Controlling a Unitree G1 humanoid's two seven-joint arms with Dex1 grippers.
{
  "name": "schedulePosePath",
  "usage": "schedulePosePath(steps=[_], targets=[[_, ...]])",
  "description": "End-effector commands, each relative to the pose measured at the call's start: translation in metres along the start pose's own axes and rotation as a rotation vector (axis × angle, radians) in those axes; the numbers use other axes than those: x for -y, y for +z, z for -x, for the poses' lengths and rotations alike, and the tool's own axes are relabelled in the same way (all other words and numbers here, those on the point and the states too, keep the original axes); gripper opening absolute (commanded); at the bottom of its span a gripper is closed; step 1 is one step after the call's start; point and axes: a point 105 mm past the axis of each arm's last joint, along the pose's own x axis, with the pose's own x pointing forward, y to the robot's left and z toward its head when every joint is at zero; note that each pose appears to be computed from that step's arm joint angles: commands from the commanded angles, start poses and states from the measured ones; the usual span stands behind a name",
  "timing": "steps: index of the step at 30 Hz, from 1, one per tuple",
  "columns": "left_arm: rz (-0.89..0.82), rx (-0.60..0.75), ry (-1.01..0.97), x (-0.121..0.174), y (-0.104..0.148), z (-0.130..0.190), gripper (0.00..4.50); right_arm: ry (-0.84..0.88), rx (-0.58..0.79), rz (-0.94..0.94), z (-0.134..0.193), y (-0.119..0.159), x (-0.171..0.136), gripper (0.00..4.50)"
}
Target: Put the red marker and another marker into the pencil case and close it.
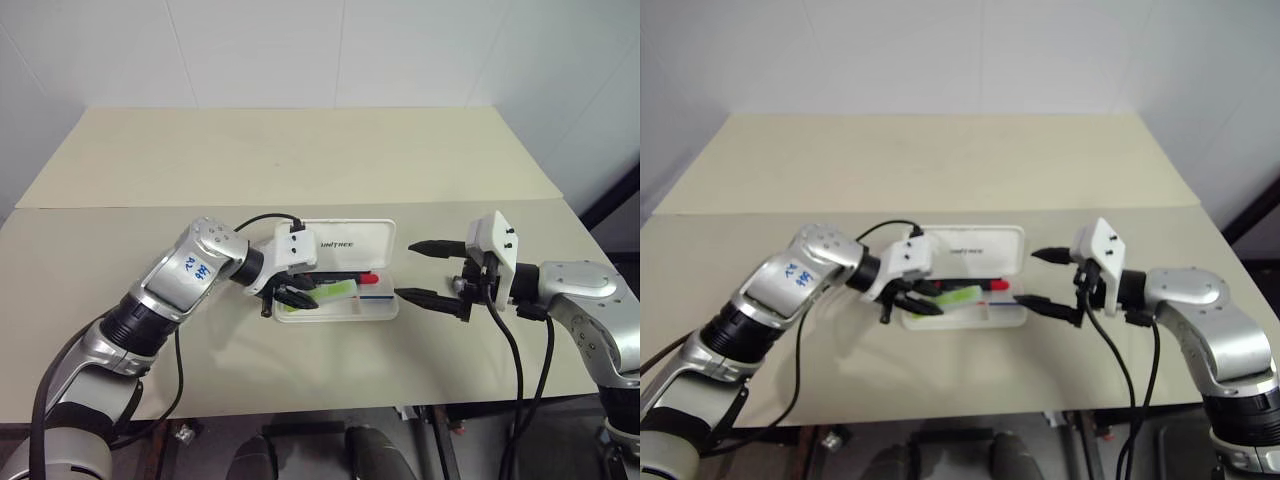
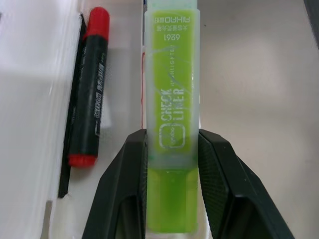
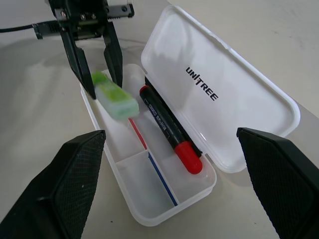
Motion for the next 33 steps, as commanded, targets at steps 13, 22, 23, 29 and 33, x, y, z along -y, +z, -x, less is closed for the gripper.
schedulePosePath(steps=[13, 22, 23, 29, 33], targets=[[-0.089, 0.075, 0.005, -0.006, 0.022, 0.001, 3.33, -0.036, 0.033, 0.046, 0.007, 0.013, 0.002, 4.49], [-0.200, 0.271, -0.005, 0.004, 0.050, 0.034, 3.33, -0.200, -0.056, -0.075, 0.010, 0.003, 0.031, 4.49], [-0.219, 0.301, -0.001, 0.006, 0.049, 0.040, 3.33, -0.215, -0.078, -0.102, 0.012, 0.003, 0.033, 4.49], [-0.265, 0.378, 0.088, 0.001, 0.035, 0.071, 4.47, -0.308, -0.176, -0.214, 0.025, 0.002, 0.040, 4.49], [-0.287, 0.377, 0.139, -0.003, 0.020, 0.088, 4.47, -0.391, -0.309, -0.307, 0.032, -0.011, 0.038, 4.49]])
